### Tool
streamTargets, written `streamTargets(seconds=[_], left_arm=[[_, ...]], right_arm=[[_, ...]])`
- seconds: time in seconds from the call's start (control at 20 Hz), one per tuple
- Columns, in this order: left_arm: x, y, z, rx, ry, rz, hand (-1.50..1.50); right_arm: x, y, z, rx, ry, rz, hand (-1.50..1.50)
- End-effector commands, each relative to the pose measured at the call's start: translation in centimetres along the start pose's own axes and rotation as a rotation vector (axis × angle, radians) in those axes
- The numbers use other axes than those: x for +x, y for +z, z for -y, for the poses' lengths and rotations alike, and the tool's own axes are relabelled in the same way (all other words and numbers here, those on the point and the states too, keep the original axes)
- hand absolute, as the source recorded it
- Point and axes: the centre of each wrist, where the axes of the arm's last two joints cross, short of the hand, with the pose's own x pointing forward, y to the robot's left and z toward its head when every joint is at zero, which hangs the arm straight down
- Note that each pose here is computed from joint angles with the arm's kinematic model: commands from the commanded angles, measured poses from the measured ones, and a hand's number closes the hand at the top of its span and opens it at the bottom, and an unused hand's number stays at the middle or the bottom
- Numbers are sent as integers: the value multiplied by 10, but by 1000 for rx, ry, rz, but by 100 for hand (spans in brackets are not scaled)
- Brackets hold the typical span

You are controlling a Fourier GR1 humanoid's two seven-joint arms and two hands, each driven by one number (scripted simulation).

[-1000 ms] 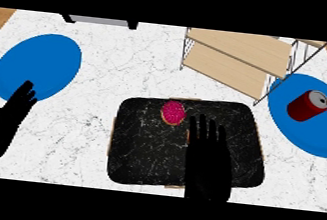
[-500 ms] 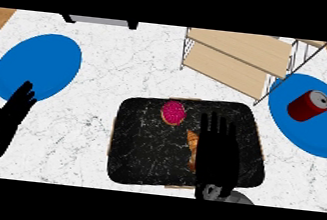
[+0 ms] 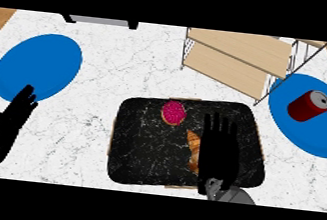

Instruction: Pick the croissant from the tray and place it in the tiered shelf

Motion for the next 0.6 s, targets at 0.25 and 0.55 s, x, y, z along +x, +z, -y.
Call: streamTargets(seconds=[0.25, 0.55], left_arm=[[8, 2, -21, 14, -19, 18, 0], [-15, 4, -5, -14, -6, 8, 0]], right_arm=[[-10, -12, -23, 42, -70, 0, 150], [-8, -22, -24, -12, 28, 14, 150]])
